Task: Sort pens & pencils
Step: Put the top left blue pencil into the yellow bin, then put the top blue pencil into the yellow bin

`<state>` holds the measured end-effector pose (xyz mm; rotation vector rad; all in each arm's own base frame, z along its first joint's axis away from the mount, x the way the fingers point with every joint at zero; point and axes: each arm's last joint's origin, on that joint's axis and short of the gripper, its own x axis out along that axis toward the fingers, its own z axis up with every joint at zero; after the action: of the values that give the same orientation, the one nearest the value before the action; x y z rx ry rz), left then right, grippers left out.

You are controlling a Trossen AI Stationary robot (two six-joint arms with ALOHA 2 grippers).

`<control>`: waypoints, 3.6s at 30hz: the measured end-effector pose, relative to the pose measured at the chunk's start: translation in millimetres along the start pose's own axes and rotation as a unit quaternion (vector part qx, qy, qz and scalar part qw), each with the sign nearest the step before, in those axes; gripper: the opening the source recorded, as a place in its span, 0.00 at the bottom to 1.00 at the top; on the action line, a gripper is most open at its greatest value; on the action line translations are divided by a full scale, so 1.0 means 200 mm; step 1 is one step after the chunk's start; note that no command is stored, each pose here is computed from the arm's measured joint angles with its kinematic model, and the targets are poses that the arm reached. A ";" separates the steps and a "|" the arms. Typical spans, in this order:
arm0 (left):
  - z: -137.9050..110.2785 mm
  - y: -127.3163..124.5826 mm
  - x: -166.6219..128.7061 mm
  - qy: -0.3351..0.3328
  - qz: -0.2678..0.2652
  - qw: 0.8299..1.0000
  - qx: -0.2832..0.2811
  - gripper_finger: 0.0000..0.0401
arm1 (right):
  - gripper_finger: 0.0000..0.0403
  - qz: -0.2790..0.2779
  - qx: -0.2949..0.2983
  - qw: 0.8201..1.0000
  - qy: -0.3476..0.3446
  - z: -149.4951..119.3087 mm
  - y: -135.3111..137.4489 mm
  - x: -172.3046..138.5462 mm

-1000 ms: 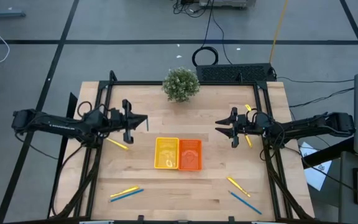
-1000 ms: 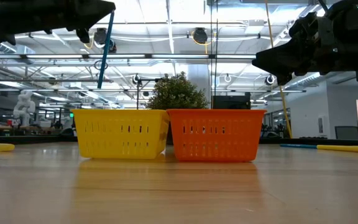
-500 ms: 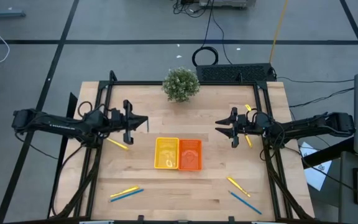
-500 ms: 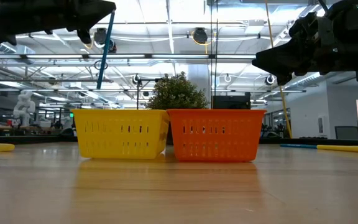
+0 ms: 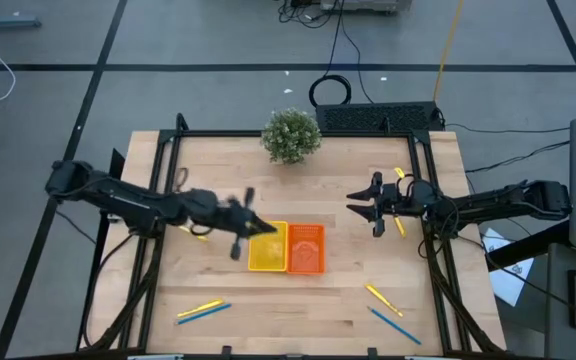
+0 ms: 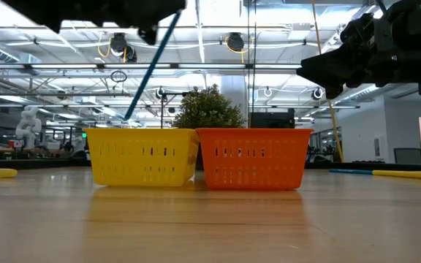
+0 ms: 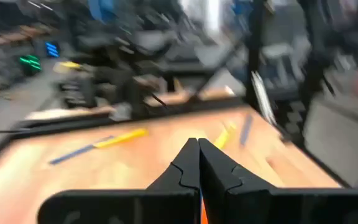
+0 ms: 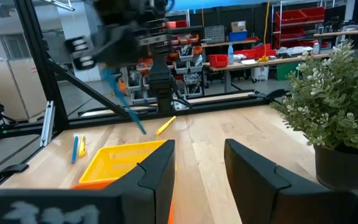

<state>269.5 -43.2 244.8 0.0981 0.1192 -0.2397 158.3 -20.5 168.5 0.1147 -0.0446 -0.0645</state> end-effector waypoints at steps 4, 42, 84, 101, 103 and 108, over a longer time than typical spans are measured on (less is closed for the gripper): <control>-0.01 -0.08 0.14 0.070 -0.042 0.995 0.059 0.00 | 0.32 0.000 0.000 1.000 0.002 0.00 0.00 0.00; -0.20 -0.09 0.27 0.182 -0.124 0.964 0.149 0.07 | 0.32 0.000 0.000 1.000 0.003 0.00 0.00 0.00; -0.12 0.04 -0.58 -0.128 0.210 0.969 -0.035 0.29 | 0.32 0.001 0.022 1.000 -0.004 0.00 0.00 0.00; -0.18 0.08 -0.60 -0.089 0.175 0.980 -0.040 0.29 | 0.32 -0.001 0.040 0.999 0.006 -0.01 0.00 0.00; -0.18 0.08 -0.60 -0.088 0.175 0.980 -0.040 0.29 | 0.32 -0.015 0.080 0.996 0.034 -0.03 -0.01 0.00; -0.18 0.08 -0.60 -0.088 0.175 0.980 -0.040 0.29 | 0.32 -0.166 0.118 0.966 0.161 -0.09 -0.05 0.02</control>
<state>153.7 4.8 226.9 0.0165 -0.0663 0.1089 163.3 -28.4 149.8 0.3698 0.2933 -0.3748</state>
